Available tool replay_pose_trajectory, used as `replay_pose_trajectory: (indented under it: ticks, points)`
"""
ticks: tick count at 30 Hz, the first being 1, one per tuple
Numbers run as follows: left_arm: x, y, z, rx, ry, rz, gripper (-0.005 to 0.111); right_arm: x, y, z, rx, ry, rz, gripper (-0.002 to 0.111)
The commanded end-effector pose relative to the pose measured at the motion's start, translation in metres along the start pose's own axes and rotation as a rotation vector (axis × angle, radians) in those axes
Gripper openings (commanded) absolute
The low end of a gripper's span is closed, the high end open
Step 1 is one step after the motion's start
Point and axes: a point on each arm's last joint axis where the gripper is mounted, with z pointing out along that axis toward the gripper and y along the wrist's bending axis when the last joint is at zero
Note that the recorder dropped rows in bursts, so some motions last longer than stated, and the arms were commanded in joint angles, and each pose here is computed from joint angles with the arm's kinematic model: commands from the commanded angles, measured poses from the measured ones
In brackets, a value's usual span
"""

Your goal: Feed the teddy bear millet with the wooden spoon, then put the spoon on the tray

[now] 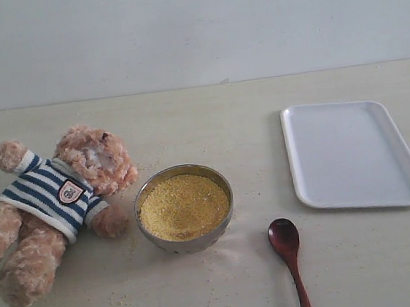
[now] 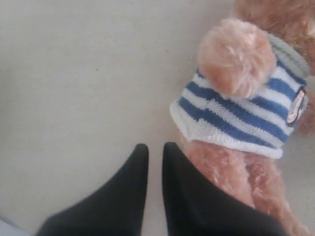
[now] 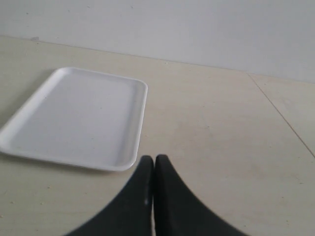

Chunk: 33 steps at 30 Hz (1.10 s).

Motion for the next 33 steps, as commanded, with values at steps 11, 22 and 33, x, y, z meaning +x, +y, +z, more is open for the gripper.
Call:
replay_pose_trajectory:
  ticks: [11, 22, 33]
  points:
    - [-0.022, -0.004, 0.060, 0.195, -0.069, 0.051, 0.109, -0.001, 0.000, 0.000, 0.003, -0.016, 0.001, 0.000]
    - [-0.018, -0.007, 0.098, 0.320, 0.000, 0.061, 0.109, -0.001, 0.000, 0.000, 0.003, -0.016, 0.001, 0.000]
    - [-0.007, -0.019, 0.151, 0.592, 0.074, 0.065, 0.100, -0.001, 0.000, 0.000, 0.003, -0.016, 0.001, 0.000]
